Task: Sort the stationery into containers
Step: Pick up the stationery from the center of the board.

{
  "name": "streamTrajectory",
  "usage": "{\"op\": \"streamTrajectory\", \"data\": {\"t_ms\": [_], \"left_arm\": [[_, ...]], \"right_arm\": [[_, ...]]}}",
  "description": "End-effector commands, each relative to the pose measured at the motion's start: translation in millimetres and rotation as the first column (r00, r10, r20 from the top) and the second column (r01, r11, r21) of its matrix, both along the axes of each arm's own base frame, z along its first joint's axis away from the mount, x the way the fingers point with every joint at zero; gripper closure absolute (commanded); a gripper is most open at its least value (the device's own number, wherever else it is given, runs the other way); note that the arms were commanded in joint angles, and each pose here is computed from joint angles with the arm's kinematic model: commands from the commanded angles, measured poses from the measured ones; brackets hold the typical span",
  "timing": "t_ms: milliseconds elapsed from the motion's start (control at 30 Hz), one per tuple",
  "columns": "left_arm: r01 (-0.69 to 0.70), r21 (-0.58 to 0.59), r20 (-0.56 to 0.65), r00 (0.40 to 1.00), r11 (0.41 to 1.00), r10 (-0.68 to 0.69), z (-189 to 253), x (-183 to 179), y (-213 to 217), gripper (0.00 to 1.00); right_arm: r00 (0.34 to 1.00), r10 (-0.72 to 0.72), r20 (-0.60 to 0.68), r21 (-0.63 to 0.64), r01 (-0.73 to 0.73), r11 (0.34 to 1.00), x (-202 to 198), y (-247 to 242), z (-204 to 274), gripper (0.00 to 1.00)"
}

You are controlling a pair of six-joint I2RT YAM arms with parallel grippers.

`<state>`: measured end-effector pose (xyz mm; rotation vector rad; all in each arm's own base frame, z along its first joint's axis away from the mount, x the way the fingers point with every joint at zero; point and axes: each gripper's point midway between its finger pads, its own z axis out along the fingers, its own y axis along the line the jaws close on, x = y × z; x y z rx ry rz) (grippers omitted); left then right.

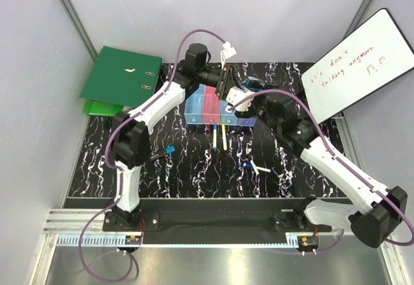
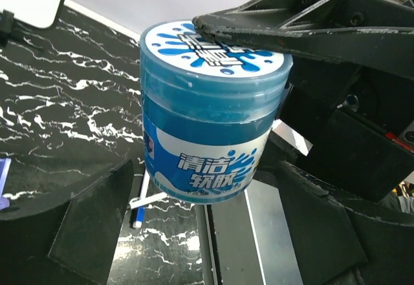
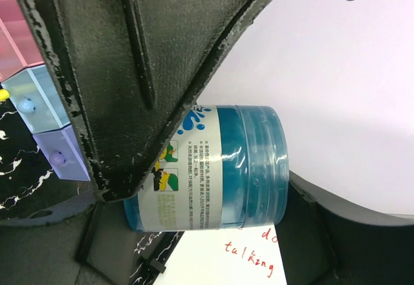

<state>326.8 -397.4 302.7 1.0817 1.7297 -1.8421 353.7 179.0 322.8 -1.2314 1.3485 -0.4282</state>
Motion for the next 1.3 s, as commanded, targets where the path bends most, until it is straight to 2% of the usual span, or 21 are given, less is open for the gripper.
{"op": "streamTrajectory", "data": {"t_ms": [0,467,667,767,800,900,967,1033,1100,1133,1200,1233,1267], "left_arm": [[0.026,-0.044,0.110,0.994,0.999,-0.021,29,-15,8,0.05],[0.004,-0.085,0.120,0.993,0.996,0.007,50,1,-3,0.06],[0.012,-0.080,0.110,0.994,0.997,-0.003,45,-1,-4,0.12],[0.015,-0.080,0.110,0.994,0.997,-0.006,44,-2,-6,0.30],[0.015,-0.081,0.112,0.994,0.997,-0.006,44,-2,-7,0.40],[0.018,-0.079,0.109,0.994,0.997,-0.009,43,-2,-8,0.60],[0.013,-0.076,0.107,0.994,0.997,-0.005,42,-2,-8,0.67],[0.010,-0.075,0.106,0.994,0.997,-0.002,41,-1,-8,0.71],[0.007,-0.075,0.106,0.994,0.997,0.001,41,-1,-9,0.73],[0.009,-0.075,0.109,0.994,0.997,-0.001,42,-1,-8,0.74],[0.008,-0.074,0.108,0.994,0.997,0.001,41,-1,-8,0.76],[0.007,-0.073,0.107,0.994,0.997,0.000,40,-1,-8,0.76],[0.008,-0.072,0.107,0.994,0.997,0.000,40,-1,-9,0.78]], "right_arm": [[0.994,-0.014,0.111,0.065,0.007,0.998,2,2,35,1.00],[0.994,-0.016,0.108,0.075,0.008,0.997,0,0,34,1.00],[0.994,-0.017,0.112,0.080,0.008,0.997,1,0,37,1.00],[0.994,-0.015,0.111,0.078,0.006,0.997,1,1,37,1.00],[0.994,-0.015,0.110,0.080,0.007,0.997,1,1,37,1.00],[0.993,-0.013,0.114,0.085,0.003,0.996,1,2,39,0.98],[0.993,-0.015,0.115,0.087,0.005,0.996,0,2,40,0.96],[0.993,-0.014,0.115,0.087,0.004,0.996,0,2,40,0.91],[0.994,-0.011,0.112,0.087,0.001,0.996,-1,2,38,0.80],[0.994,-0.003,0.109,0.083,-0.007,0.997,-2,3,37,0.56],[0.995,0.001,0.102,0.076,-0.009,0.997,-4,3,33,0.36],[0.995,0.004,0.097,0.076,-0.012,0.997,-5,4,31,0.22],[0.996,0.003,0.094,0.083,-0.010,0.997,-6,4,31,0.18]]}}
